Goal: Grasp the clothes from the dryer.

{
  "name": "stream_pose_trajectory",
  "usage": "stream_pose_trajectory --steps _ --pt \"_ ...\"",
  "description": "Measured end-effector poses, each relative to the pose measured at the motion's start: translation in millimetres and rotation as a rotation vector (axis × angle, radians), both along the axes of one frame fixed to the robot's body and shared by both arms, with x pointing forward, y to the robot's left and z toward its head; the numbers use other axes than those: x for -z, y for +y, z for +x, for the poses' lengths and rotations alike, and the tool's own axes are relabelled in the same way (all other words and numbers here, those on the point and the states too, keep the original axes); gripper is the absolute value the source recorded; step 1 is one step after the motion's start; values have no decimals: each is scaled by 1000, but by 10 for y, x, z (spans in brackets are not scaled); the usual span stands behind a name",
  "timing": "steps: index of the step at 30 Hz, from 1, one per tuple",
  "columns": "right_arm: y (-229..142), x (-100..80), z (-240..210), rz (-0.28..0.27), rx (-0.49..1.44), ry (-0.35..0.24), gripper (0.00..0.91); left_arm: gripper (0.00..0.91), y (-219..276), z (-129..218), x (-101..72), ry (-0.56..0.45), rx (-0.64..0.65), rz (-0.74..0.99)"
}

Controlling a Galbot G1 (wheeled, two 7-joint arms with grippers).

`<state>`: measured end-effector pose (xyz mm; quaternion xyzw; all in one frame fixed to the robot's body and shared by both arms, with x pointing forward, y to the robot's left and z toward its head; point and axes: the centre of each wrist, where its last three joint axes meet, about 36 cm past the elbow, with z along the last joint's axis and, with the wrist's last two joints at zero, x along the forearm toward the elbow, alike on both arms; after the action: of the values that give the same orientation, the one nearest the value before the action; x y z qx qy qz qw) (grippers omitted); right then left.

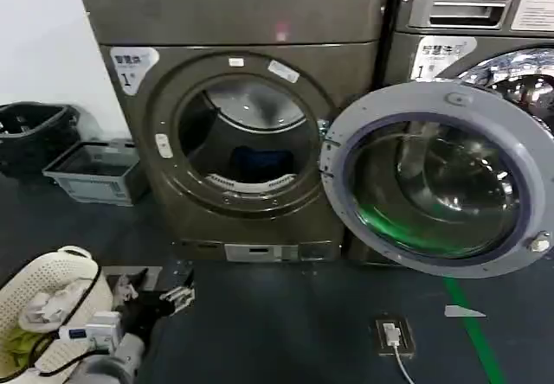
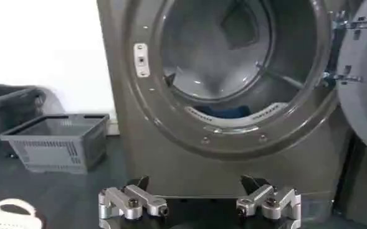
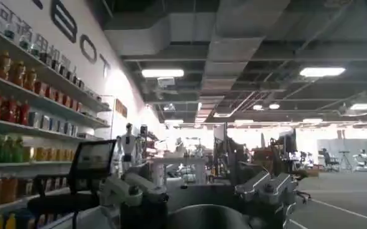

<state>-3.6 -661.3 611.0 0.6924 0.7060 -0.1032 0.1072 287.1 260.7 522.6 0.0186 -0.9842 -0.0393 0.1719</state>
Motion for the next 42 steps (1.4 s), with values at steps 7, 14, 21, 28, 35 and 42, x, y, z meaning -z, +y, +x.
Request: stream_pose_trajectory --steps 7,14,21,28,35,42 --pt "22 21 -17 -2 3 1 907 907 3 12 -2 -3 2 1" --pt "16 45 -56 -16 14 0 907 907 7 24 0 -3 6 3" --pt "10 56 -113 -28 31 -15 907 907 1 20 6 0 5 5" --pt "14 96 -133 -36 30 -35 907 907 -3 20 6 0 6 6" --pt "22 100 -132 -46 31 -47 907 907 -7 19 7 2 9 10" --pt "28 110 -140 -49 31 -53 907 907 -19 23 -4 -2 18 14"
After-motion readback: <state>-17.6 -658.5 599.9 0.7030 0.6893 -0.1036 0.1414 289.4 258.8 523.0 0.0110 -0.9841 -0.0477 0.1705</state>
